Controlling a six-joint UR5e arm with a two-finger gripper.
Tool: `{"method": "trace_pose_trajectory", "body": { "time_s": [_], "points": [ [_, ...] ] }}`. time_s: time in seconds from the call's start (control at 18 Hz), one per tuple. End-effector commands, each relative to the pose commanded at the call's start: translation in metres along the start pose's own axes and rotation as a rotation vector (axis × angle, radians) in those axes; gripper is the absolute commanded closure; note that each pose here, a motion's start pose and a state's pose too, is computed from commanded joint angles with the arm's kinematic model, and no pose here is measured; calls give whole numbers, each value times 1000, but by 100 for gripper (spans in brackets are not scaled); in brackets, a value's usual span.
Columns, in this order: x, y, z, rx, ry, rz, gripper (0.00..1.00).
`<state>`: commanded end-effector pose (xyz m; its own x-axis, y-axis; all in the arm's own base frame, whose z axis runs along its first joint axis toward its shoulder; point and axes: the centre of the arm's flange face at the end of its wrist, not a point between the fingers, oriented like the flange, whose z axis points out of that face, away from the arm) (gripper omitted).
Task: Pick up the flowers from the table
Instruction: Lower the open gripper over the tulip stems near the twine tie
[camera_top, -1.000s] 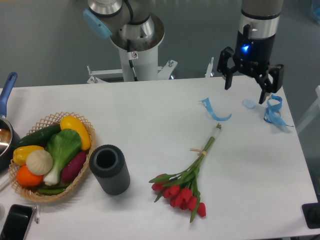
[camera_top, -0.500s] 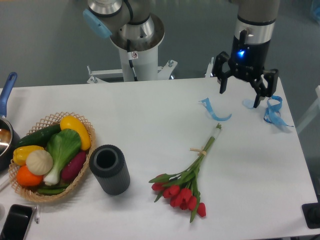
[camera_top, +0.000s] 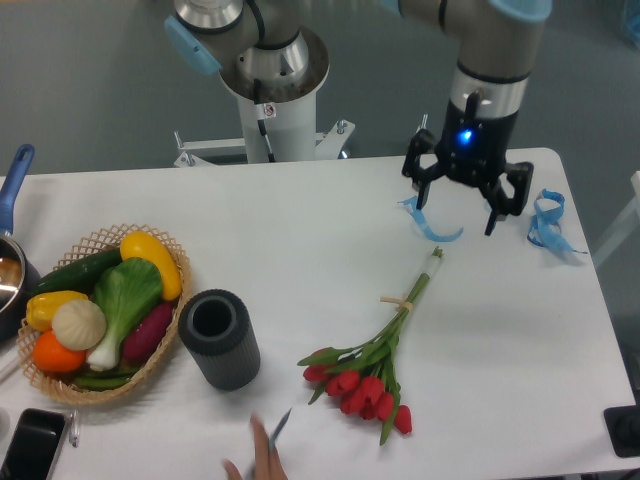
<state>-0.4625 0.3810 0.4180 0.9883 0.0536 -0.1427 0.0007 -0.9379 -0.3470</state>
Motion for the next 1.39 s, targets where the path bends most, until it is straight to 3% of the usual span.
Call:
{"method": "trace_pose_trajectory", "body": {
  "time_s": [0.5, 0.94, 1.22, 1.39],
  "points": [
    [11, -2, 75, -34, 89, 9, 0],
    [13, 4, 171, -76, 166, 7, 0],
    [15, 10, 197, -108, 176, -1, 0],
    [37, 5, 210, -127, 180, 32, 0]
  ]
}}
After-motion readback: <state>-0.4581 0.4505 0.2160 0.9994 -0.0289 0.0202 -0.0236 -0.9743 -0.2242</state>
